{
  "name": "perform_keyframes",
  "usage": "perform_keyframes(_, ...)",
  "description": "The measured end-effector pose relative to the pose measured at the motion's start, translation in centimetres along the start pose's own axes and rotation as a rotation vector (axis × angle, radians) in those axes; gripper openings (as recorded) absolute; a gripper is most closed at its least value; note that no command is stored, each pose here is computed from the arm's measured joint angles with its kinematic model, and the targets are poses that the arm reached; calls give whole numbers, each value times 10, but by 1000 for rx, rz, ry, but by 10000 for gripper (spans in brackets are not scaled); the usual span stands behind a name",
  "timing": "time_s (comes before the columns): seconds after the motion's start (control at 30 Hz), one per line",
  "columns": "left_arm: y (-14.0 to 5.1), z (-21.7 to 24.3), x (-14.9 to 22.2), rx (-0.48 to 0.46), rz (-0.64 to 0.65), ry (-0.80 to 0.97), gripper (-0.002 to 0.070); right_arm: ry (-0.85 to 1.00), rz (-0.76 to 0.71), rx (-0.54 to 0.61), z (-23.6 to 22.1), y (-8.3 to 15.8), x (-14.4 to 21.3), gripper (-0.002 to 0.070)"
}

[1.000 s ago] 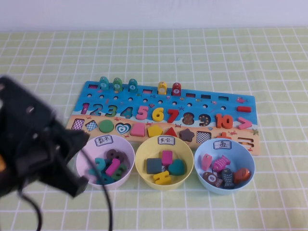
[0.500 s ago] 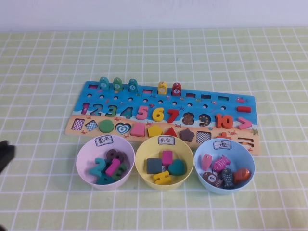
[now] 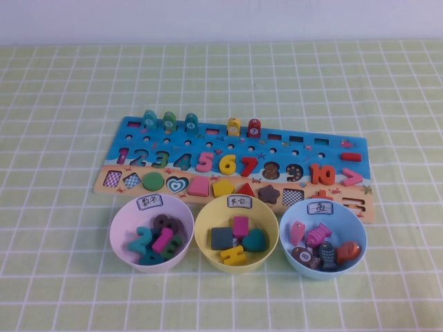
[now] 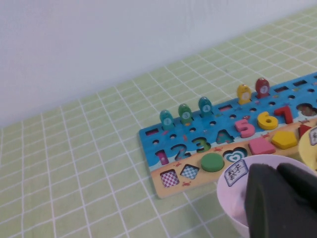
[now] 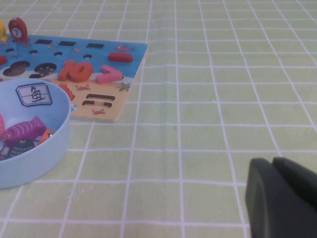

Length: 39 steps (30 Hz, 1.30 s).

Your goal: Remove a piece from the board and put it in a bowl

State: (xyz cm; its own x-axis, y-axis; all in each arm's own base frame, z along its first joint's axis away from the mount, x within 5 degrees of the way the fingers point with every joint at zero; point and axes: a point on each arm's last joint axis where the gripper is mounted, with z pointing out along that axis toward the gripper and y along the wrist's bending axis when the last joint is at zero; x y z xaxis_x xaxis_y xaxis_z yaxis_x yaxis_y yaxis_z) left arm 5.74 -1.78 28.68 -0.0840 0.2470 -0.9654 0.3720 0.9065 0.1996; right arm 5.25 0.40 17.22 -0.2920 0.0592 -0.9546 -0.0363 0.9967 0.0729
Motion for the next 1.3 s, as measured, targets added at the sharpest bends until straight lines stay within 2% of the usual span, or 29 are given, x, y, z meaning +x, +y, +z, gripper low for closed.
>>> perform_keyframes(0.2,-5,-7,46,-134,-105,-80,-3,0,0,0,0,0,0,-19)
perform_keyframes(0.47,-4,5,85,-290,-170,-2,-3,0,0,0,0,0,0,-19)
perform_keyframes(0.87,-9,9,114,-284,-226,151,-3,0,0,0,0,0,0,-19)
perform_keyframes(1.3,-10,9,115,-281,-236,161,-3,0,0,0,0,0,0,-19)
